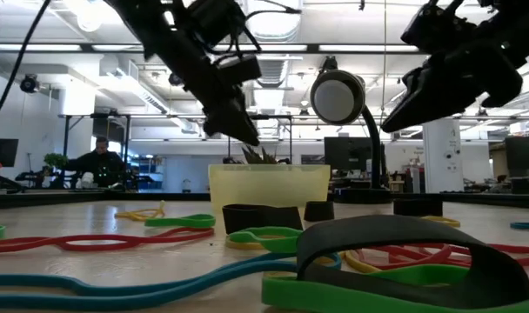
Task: Pick and place rubber bands into bin
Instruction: Put the black rubber band in the yellow bin
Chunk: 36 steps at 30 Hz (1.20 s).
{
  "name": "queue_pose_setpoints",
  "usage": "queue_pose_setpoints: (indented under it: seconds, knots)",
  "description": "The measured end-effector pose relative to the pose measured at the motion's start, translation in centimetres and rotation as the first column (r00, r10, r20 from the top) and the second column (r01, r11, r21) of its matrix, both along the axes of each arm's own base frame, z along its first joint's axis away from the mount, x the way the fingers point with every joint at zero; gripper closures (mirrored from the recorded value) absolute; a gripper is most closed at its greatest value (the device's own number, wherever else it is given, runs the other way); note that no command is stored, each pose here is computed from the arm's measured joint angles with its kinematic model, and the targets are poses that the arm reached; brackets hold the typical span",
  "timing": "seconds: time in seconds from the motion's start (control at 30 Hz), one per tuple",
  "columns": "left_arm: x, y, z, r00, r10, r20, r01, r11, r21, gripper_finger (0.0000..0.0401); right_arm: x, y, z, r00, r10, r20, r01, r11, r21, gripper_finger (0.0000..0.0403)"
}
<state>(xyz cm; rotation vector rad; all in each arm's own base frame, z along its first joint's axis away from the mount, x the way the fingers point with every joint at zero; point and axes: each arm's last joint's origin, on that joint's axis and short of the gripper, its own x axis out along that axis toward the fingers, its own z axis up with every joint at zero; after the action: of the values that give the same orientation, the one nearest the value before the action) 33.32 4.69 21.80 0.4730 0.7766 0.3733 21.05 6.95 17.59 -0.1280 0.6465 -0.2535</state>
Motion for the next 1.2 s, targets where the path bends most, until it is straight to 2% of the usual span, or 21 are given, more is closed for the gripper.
queue_pose_setpoints:
  seconds: [0.13, 0.2, 0.3, 0.53, 0.77, 0.97, 1.2]
  knots:
    - [-1.9, -0.7, 1.0, 0.998, 0.032, -0.045, -0.035, 0.998, -0.061, 0.0261, -0.2, 0.1, -0.7, 0.999, 0.011, -0.032, -0.010, 0.999, 0.050, 0.0335]
    - [-3.3, -1.5, 1.1, 0.996, 0.029, -0.087, -0.037, 0.996, -0.086, 0.0261, -0.2, 0.1, -1.4, 0.998, 0.019, -0.067, -0.014, 0.997, 0.077, 0.0335]
    - [-5.2, -2.8, 1.6, 0.997, -0.004, -0.081, -0.006, 0.993, -0.114, 0.0261, -0.2, 0.3, -2.6, 0.990, 0.035, -0.135, -0.021, 0.994, 0.106, 0.0335]
    - [-10.1, -6.1, 2.8, 0.993, -0.110, 0.042, 0.116, 0.979, -0.166, 0.0261, 0.3, 0.5, -5.1, 0.967, 0.018, -0.255, -0.001, 0.998, 0.068, 0.0335]
    - [-14.4, -8.0, 3.0, 0.965, -0.193, 0.179, 0.227, 0.954, -0.195, 0.0261, 1.2, 0.6, -5.5, 0.964, -0.030, -0.263, 0.032, 0.999, 0.007, 0.0335]
    - [-16.6, -8.4, 2.4, 0.949, -0.205, 0.239, 0.262, 0.937, -0.233, 0.0261, 1.1, 0.5, -5.0, 0.965, -0.046, -0.260, 0.045, 0.999, -0.010, 0.0335]
    - [-17.6, -9.0, 1.4, 0.942, -0.223, 0.252, 0.291, 0.916, -0.276, 0.0261, 0.2, 0.1, -5.3, 0.940, -0.128, -0.317, 0.137, 0.990, 0.009, 0.0335]
